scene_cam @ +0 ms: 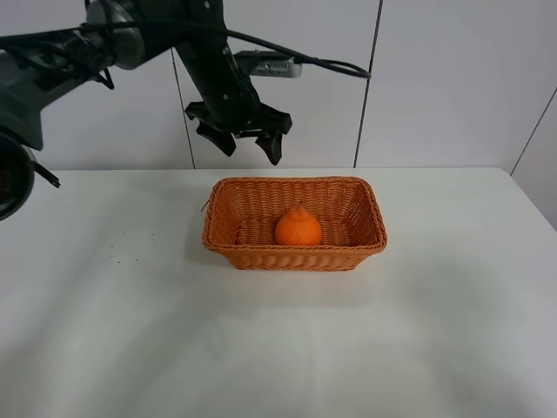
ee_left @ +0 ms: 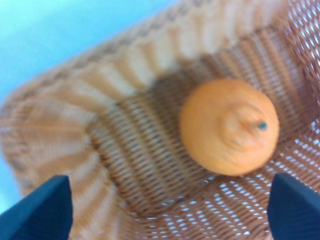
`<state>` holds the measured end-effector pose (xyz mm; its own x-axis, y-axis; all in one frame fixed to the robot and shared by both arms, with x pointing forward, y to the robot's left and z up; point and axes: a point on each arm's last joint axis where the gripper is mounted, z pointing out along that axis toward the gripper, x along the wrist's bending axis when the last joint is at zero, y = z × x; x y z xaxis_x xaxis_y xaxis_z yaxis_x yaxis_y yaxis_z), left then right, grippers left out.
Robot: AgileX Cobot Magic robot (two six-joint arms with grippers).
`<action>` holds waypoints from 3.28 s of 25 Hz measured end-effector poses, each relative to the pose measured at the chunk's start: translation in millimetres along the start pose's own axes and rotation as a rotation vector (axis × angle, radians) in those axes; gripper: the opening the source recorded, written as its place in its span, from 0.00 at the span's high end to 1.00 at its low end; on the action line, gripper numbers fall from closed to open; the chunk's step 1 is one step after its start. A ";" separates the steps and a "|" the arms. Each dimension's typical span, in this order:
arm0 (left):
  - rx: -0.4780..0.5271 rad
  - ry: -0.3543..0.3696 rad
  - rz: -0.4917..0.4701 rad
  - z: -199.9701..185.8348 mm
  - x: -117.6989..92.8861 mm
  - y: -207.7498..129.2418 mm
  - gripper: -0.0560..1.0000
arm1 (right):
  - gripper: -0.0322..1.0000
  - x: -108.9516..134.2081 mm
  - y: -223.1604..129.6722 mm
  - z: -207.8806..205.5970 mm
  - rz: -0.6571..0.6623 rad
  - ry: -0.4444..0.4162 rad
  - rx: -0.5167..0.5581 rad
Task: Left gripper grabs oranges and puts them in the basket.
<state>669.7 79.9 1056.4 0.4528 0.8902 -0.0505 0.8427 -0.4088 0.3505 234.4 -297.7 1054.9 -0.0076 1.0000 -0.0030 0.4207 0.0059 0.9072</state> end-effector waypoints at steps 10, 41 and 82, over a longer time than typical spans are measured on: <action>0.016 0.119 -0.122 -5.7 90.8 -10.0 0.10 | 0.30 0.0 0.0 0.0 0.000 0.000 0.000; 0.007 0.226 -0.404 -126.0 172.9 -119.3 0.12 | 0.30 0.0 0.0 0.0 0.000 0.000 0.000; -0.617 0.354 -0.329 -159.0 -2.0 -467.5 0.12 | 0.30 0.1 0.0 0.0 0.001 0.002 0.000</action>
<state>228.5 301.3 1041.4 0.0011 0.9997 0.0232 0.5562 -0.0198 0.8308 234.4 -297.6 1054.9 -0.0087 1.0000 -0.0014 0.4207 0.0049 0.9072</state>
